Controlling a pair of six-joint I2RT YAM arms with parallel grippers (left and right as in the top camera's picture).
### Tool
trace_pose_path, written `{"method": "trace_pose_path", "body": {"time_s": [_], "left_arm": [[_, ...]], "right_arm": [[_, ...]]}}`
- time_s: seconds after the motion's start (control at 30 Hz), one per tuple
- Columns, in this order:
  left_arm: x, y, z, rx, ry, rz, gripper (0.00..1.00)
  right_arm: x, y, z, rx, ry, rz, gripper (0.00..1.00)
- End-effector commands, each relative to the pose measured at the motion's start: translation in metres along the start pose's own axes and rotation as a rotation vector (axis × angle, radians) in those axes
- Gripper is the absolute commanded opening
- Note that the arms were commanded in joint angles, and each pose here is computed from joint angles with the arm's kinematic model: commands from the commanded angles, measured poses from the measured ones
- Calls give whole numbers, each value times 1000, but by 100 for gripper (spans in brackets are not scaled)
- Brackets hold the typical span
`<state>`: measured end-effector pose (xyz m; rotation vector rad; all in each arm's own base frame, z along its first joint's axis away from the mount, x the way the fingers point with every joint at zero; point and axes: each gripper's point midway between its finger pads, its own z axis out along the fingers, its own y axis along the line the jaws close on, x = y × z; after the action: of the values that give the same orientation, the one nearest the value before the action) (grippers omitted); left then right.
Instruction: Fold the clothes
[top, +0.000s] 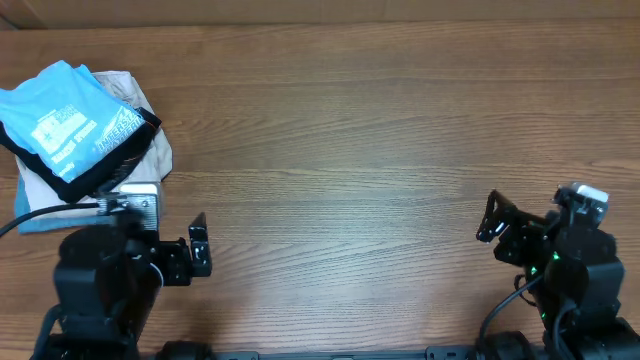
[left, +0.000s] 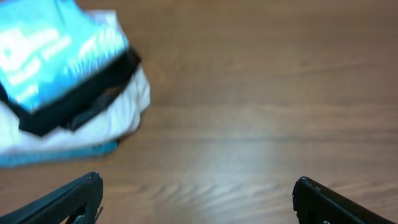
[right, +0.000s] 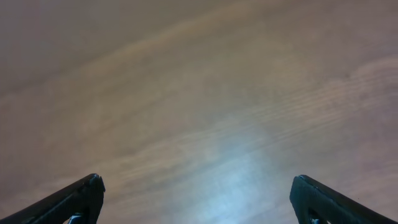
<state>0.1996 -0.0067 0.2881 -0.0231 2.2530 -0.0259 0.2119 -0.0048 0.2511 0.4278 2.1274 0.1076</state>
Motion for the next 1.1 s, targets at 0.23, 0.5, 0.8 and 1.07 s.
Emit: {"method": "trace_pose_path", "body": {"time_s": [0.23,0.5,0.8,1.07], "left_arm": [[33,8,3,-45,143,18,100],[33,8,3,-45,143,18,100],[33,8,3,-45,143,18,100],[33,8,3,-45,143,18,100]], "right_arm": [[14,-13,-1,57,51,-11,100],[14,-13,-1,57,51,-11,100],[16,-13,0,60,54,-13,100],[21,-21,-7,14,-89,12,100]]}}
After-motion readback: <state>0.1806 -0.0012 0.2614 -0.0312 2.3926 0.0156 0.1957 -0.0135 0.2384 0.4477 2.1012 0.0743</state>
